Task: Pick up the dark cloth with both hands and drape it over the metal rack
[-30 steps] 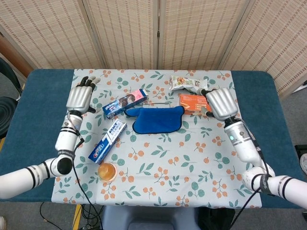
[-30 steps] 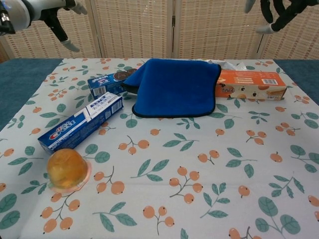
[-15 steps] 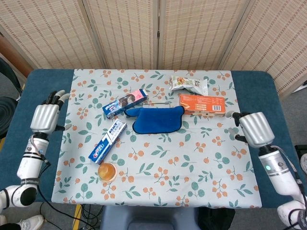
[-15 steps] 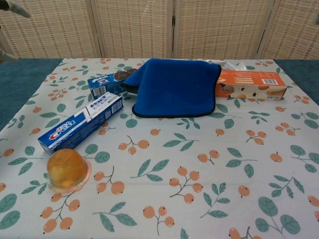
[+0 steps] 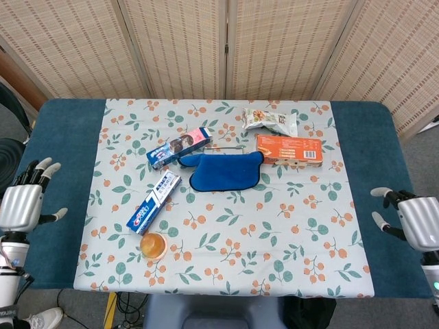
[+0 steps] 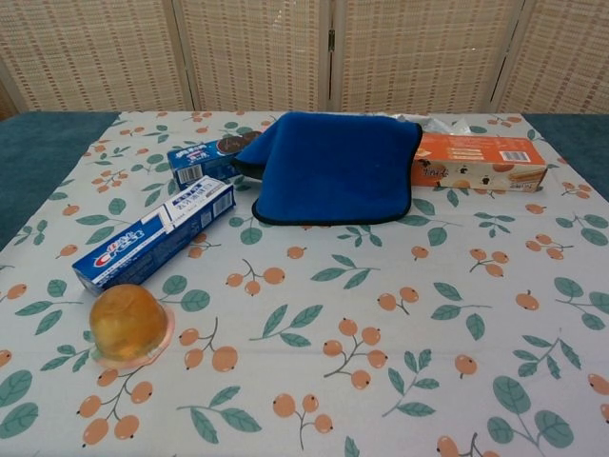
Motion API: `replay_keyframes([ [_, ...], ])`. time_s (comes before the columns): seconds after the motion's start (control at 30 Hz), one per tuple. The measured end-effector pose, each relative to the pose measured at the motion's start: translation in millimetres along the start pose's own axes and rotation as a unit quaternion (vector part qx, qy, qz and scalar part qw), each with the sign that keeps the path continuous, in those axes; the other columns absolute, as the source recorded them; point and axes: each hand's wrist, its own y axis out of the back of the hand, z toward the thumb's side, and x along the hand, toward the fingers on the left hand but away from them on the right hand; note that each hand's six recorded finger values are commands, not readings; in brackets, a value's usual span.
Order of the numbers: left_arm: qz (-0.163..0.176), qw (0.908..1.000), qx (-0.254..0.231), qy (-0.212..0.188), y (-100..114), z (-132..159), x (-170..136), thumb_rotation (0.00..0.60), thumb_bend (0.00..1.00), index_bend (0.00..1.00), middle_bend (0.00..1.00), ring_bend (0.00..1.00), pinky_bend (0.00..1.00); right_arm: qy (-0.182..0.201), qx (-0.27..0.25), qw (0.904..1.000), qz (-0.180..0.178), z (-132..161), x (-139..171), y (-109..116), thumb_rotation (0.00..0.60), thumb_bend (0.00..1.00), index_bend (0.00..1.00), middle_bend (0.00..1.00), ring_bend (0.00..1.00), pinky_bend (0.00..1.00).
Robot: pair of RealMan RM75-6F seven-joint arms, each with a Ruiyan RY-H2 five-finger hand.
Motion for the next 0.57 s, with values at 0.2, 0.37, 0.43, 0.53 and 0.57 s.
replay_keyframes([
  [0.2, 0.009, 0.9999, 0.012, 0.008, -3, -6, -32, 0.600, 0.08, 0.14, 0.02, 0.04, 0.17, -0.023, -0.008, 0.9996, 0.012, -7, 28, -9, 0.600, 0.28, 0.38, 0.54, 0.52, 0.78],
  [0.37, 0.008, 0.9996, 0.017, 0.019, -9, -10, -53, 0.600, 0.08, 0.14, 0.02, 0.04, 0.16, -0.037, -0.020, 0.9989, 0.020, -8, 43, -20, 0.600, 0.28, 0.38, 0.54, 0.52, 0.78],
  [0.43, 0.008, 0.9995, 0.016, 0.026, -10, -13, -61, 0.600, 0.08, 0.14, 0.02, 0.04, 0.16, -0.041, -0.022, 0.9987, 0.022, -9, 48, -23, 0.600, 0.28, 0.38, 0.54, 0.52, 0.78],
  [0.53, 0.010, 0.9994, 0.017, 0.030, -10, -14, -71, 0.600, 0.08, 0.14, 0.02, 0.04, 0.16, -0.042, -0.020, 0.9987, 0.022, -9, 50, -23, 0.600, 0.28, 0.38, 0.54, 0.52, 0.78],
  [0.57, 0.009, 0.9993, 0.017, 0.031, -10, -14, -74, 0.600, 0.08, 0.14, 0.02, 0.04, 0.15, -0.042, -0.020, 0.9987, 0.021, -9, 50, -23, 0.600, 0.28, 0.38, 0.54, 0.52, 0.78],
])
